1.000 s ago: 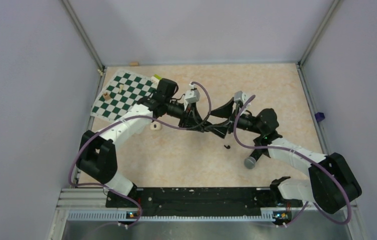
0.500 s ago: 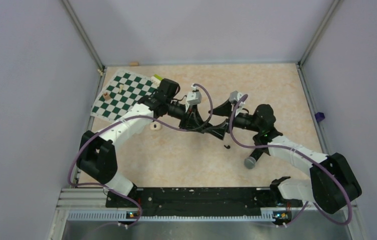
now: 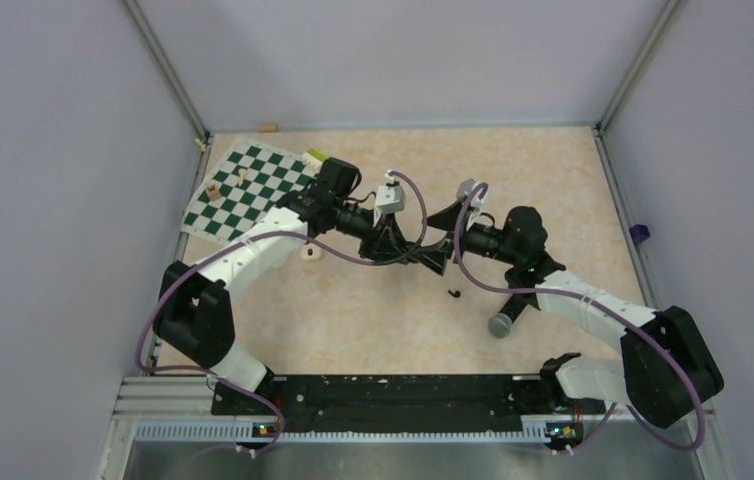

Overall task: Insert the wireless bluetooth earbuds into the charging case
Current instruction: Open the charging case, then pick up the earbud from the center of the board.

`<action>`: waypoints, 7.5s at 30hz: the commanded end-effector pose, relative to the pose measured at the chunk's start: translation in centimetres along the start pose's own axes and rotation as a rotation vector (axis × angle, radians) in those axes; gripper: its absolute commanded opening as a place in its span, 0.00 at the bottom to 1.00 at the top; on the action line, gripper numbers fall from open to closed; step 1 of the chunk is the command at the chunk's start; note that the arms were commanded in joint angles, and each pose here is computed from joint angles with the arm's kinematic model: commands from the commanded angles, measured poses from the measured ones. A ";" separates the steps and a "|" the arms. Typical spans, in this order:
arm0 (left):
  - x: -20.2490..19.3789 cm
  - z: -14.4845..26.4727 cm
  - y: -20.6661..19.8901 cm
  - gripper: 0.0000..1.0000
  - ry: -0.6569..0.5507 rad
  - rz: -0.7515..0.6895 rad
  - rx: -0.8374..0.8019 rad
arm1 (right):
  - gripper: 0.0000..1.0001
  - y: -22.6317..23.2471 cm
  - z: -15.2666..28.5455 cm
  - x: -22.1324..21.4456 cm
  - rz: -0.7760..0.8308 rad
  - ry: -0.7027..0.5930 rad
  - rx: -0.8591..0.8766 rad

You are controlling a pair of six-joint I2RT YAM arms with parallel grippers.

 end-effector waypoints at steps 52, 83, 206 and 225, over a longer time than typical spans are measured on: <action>2.7 0.1 -3.2 0.00 0.121 -0.217 0.031 | 0.95 -0.8 0.4 1.6 0.194 0.102 0.148; 3.4 3.2 -2.5 0.00 0.085 -0.235 0.088 | 0.99 -1.8 2.9 4.2 0.424 0.138 0.044; 0.3 6.9 -3.9 0.00 -0.053 -0.272 0.297 | 0.06 -6.5 4.8 -11.5 -0.190 0.977 -0.083; -0.1 6.4 -3.3 0.00 -0.050 -0.232 0.273 | 0.02 -4.5 4.6 -0.6 0.169 0.549 -0.148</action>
Point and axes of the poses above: each gripper's point midway between its finger pads, its own z axis back along the fingers, its own y axis along the line the jaws close on, x = y × z, the point moved 7 cm from there along z, back along the fingers, and after that the axes turned 2 degrees about z, right-handed, at the moved point
